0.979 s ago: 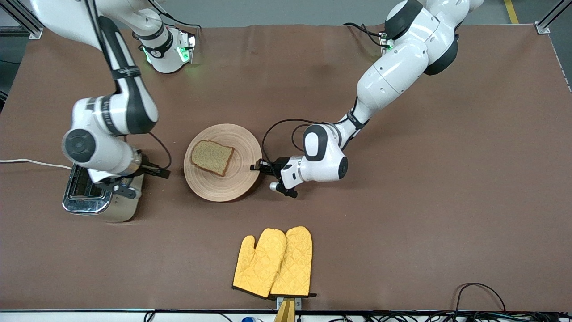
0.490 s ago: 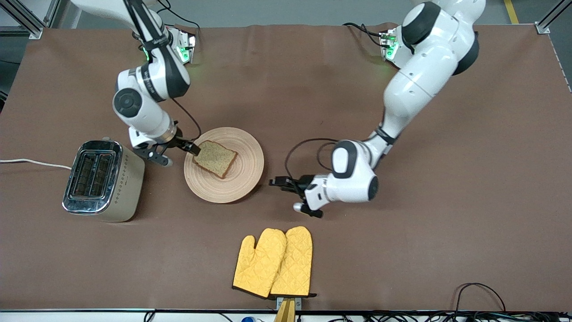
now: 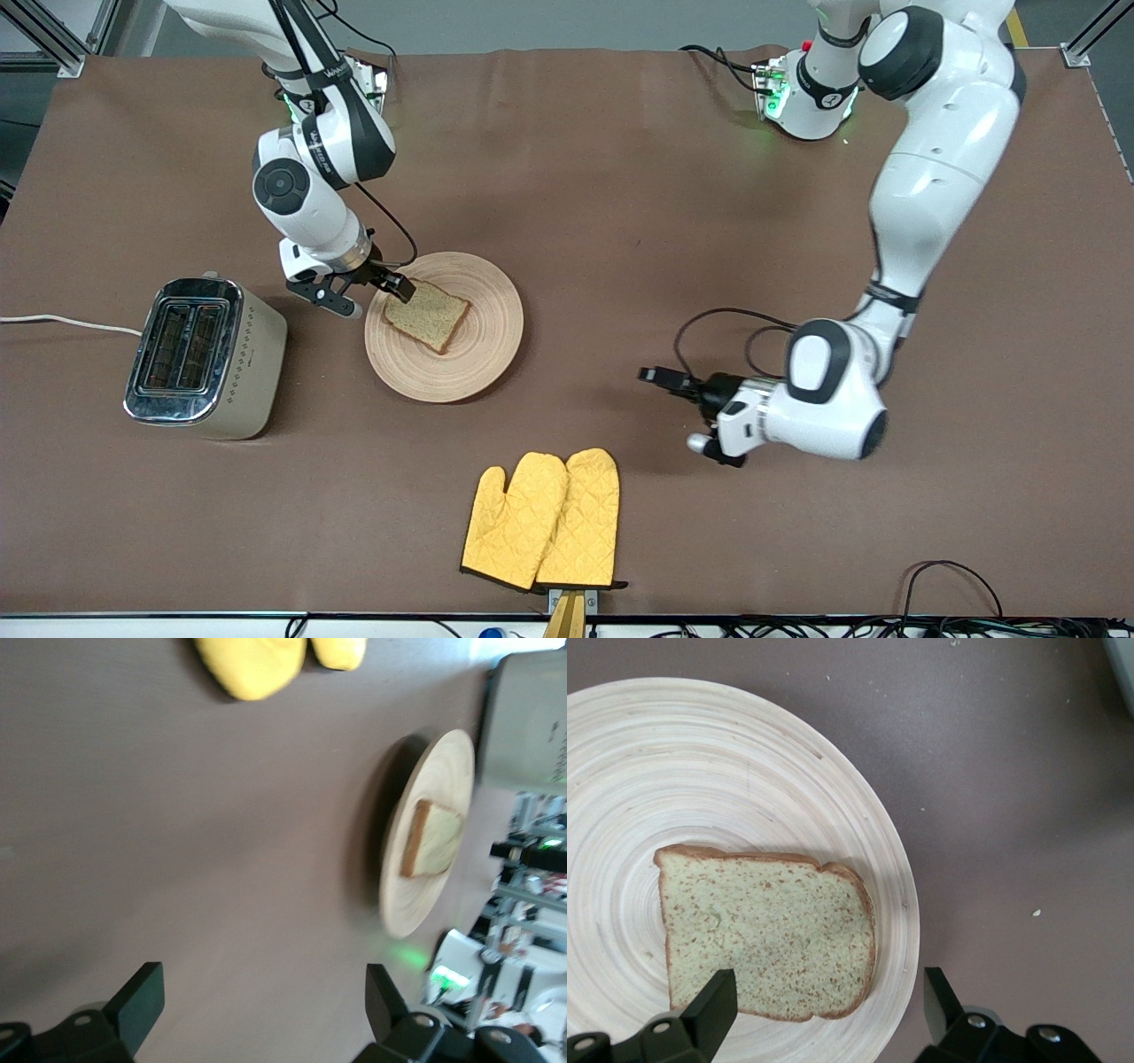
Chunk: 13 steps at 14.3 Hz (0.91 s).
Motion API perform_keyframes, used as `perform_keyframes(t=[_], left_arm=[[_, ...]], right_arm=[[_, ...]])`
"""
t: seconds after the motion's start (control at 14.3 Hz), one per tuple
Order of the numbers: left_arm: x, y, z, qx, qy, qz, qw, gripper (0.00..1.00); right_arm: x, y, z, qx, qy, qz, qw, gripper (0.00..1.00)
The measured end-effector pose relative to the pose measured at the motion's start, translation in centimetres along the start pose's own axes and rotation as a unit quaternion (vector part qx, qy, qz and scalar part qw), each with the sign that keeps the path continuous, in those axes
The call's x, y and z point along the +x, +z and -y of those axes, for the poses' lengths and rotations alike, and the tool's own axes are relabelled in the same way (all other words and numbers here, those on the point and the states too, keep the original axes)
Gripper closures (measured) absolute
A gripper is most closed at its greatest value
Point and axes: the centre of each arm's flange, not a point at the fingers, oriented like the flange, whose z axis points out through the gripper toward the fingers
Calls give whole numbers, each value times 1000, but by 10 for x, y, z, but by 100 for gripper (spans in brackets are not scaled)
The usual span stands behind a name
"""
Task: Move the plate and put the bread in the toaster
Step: 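Release the plate and withdraw the left gripper while the right gripper lowers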
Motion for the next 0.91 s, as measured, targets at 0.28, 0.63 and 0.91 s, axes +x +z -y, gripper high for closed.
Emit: perform_keyframes(t=[0.28,0.63,0.91], left_arm=[[-16,-89,9,122,50,-2,991,0],[-40,-171,-66,327,125,0,937,0],[-81,-243,-144,408,144,-38,901,0]], right_arm=[[-5,24,-2,-5,1,-3,1000,27],[-7,37,-7,-17,-1,2,1000,33],[-7,39,-8,-20,-4,1,1000,39]])
